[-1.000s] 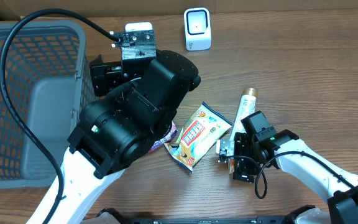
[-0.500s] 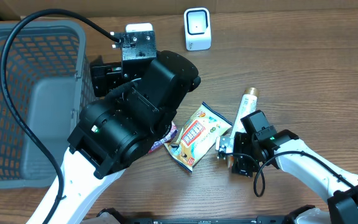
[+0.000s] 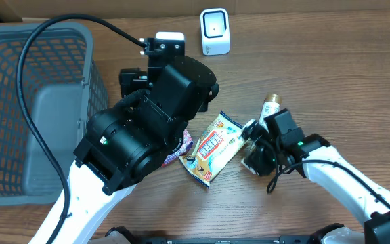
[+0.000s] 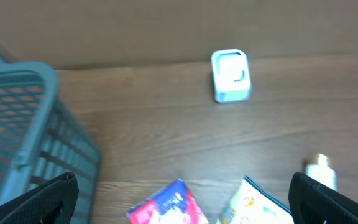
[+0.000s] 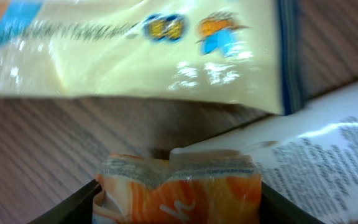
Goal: Scan the item barcode
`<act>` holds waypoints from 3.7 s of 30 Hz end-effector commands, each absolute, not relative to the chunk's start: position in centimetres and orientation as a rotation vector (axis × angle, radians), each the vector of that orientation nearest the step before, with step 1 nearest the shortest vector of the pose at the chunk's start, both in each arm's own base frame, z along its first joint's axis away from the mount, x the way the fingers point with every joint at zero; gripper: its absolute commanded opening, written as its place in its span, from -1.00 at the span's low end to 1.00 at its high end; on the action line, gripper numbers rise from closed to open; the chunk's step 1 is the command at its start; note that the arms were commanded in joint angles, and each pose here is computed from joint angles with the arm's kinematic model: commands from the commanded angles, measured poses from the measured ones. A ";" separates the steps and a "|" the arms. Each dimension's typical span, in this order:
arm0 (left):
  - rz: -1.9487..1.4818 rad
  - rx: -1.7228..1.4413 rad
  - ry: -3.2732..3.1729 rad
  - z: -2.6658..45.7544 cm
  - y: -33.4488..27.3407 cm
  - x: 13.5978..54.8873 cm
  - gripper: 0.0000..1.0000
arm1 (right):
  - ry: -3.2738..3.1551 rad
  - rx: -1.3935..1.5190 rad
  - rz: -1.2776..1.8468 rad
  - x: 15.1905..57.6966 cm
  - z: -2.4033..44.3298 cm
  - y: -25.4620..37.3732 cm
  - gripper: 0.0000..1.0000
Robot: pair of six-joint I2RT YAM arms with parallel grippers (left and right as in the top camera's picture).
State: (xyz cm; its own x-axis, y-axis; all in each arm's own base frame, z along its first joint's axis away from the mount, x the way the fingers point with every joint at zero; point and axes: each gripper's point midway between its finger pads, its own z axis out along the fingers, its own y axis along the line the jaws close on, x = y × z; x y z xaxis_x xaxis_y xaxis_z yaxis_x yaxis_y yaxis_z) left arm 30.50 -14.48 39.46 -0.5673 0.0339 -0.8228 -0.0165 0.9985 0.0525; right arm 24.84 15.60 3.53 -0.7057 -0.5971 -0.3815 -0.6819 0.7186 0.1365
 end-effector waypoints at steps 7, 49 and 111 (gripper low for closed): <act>-0.053 0.044 2.218 39.1 -16.0 30.0 1.00 | 2.719 0.079 0.869 29.1 9.0 15.7 0.36; -0.053 0.044 2.218 39.1 -16.0 30.0 0.99 | 2.119 0.550 0.799 41.5 16.5 12.2 1.00; 0.035 0.005 2.173 39.8 -14.7 30.6 0.99 | 2.914 0.398 0.956 25.6 -5.8 9.4 -0.07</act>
